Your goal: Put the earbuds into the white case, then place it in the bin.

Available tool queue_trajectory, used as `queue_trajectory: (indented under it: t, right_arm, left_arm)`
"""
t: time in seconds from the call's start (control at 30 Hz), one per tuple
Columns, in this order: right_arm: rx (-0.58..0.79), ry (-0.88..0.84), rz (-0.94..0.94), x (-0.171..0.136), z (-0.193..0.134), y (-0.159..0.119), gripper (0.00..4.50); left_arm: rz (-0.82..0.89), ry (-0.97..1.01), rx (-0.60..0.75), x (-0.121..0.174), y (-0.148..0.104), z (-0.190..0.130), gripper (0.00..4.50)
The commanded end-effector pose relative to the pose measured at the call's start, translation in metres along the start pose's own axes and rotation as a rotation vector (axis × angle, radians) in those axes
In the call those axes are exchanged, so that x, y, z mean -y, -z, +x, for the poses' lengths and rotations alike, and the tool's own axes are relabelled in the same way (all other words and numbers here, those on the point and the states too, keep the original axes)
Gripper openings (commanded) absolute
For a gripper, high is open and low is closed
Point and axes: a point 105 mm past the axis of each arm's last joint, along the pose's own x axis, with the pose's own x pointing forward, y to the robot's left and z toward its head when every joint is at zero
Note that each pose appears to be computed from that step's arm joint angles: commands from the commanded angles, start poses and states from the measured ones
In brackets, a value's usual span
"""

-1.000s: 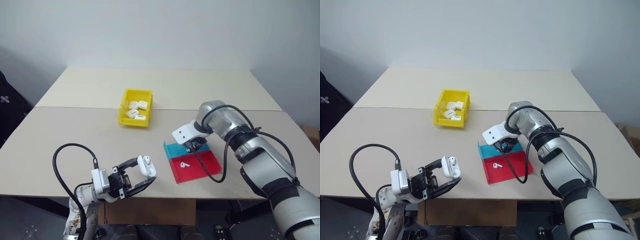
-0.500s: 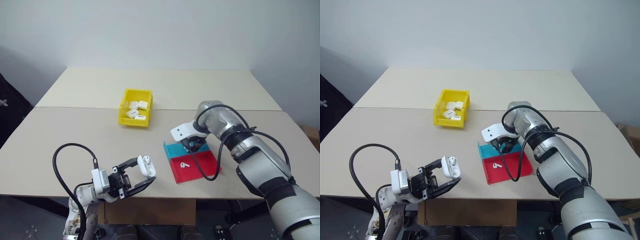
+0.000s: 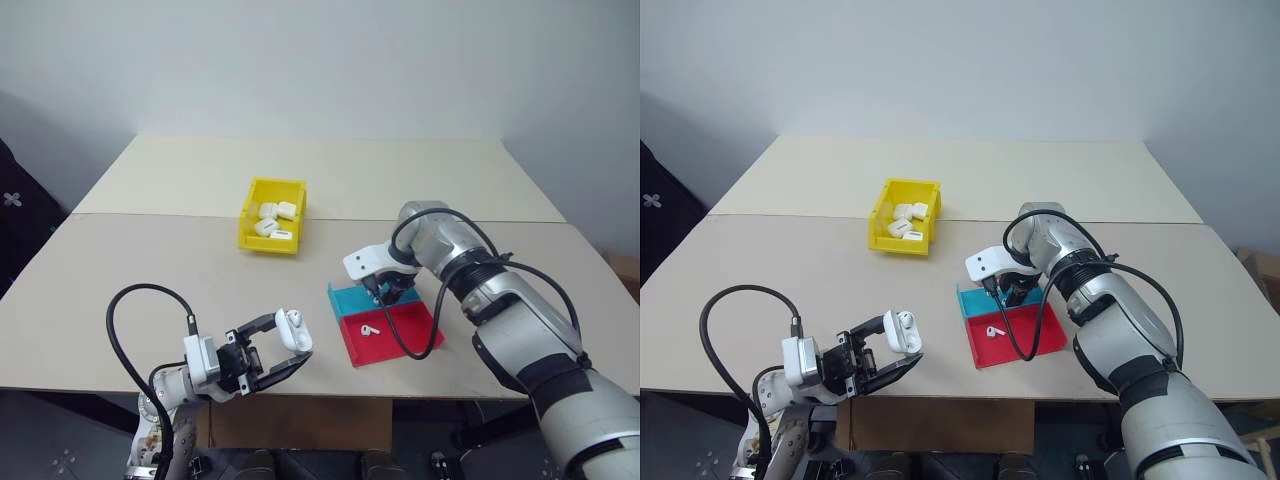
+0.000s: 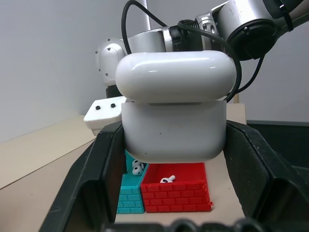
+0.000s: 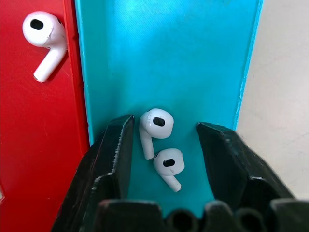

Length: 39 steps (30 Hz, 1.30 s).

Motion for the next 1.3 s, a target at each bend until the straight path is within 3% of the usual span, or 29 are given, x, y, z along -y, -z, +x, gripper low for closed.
queue_trajectory:
  t: [0.03,0.73,0.87,1.17,1.3]
  right_arm:
    - [0.007,0.023,-0.025,0.003,-0.011,-0.002,1.73]
    - [0.004,0.029,-0.040,0.003,-0.008,-0.003,1.73]
    - [0.014,0.033,-0.036,0.003,-0.008,-0.005,0.98]
    - [0.018,0.040,-0.039,0.003,-0.007,-0.006,0.98]
    - [0.069,0.086,-0.032,0.008,-0.023,-0.012,0.98]
  left_arm:
    - [0.026,0.009,0.007,0.000,-0.004,0.002,2.76]
    - [0.033,0.008,0.010,-0.001,-0.004,0.002,2.76]
    - [0.032,0.009,0.013,-0.001,-0.004,0.003,2.76]
    - [0.033,0.012,0.016,-0.001,-0.003,0.004,2.76]
    - [0.039,0.008,0.015,-0.004,-0.004,0.004,2.76]
